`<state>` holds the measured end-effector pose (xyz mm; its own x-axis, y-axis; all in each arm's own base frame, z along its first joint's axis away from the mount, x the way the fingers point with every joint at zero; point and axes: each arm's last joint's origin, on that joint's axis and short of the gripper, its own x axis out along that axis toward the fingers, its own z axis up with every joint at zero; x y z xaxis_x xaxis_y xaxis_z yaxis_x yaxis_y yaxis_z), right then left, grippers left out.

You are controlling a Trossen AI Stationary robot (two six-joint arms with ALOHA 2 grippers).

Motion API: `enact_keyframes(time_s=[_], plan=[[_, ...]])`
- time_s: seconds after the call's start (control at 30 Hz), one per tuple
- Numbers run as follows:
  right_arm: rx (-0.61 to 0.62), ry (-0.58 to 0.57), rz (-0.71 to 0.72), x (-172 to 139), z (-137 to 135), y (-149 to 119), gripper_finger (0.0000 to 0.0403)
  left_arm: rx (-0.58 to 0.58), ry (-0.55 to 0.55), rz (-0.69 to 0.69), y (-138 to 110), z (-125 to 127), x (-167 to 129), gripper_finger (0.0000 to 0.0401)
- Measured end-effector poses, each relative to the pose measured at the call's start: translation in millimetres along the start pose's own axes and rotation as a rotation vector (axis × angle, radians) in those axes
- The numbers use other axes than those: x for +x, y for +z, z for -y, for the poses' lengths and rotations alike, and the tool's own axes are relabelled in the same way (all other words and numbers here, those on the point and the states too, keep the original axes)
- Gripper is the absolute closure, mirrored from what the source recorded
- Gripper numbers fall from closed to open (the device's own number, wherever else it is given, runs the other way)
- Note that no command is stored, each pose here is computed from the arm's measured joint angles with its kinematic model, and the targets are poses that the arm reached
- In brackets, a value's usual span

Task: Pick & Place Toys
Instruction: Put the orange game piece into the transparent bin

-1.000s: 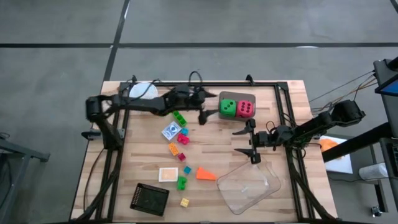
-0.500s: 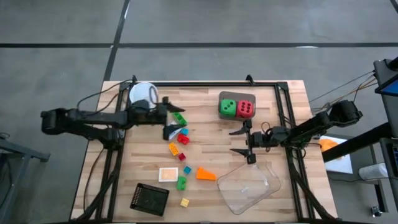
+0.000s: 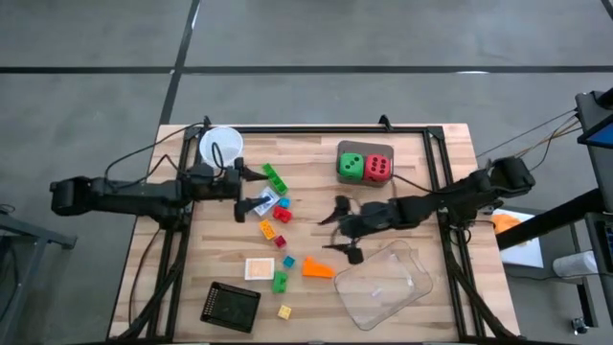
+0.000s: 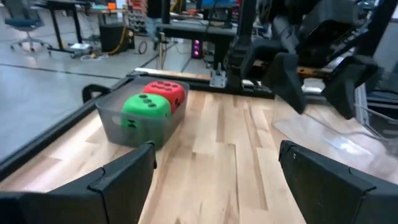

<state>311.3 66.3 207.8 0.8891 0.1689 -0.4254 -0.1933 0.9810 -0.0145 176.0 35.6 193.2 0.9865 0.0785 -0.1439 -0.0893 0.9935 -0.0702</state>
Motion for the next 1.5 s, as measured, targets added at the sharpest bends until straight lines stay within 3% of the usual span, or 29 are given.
enact_keyframes(time_s=[0.23,0.63,1.1,1.33,1.5], plan=[[0.078,0.104,-0.222,33.9,-6.8,21.4,0.0094,0.028,-0.034,-0.004,-6.9,2.0,-4.3,0.0057],[0.186,0.216,-0.446,78.3,-31.2,21.9,0.0094,0.066,-0.217,0.012,-5.6,9.3,-15.9,0.0057],[0.278,0.177,-0.589,102.8,-38.4,-11.4,0.0094,0.096,-0.252,0.056,1.6,13.0,-28.7,0.0063],[0.293,0.155,-0.616,105.8,-38.3,-17.7,0.0094,0.092,-0.251,0.048,1.5,13.4,-32.2,0.0099],[0.275,0.071,-0.655,105.1,-36.1,-23.9,0.0094,0.091,-0.248,0.047,1.4,13.3,-32.2,0.0126]])
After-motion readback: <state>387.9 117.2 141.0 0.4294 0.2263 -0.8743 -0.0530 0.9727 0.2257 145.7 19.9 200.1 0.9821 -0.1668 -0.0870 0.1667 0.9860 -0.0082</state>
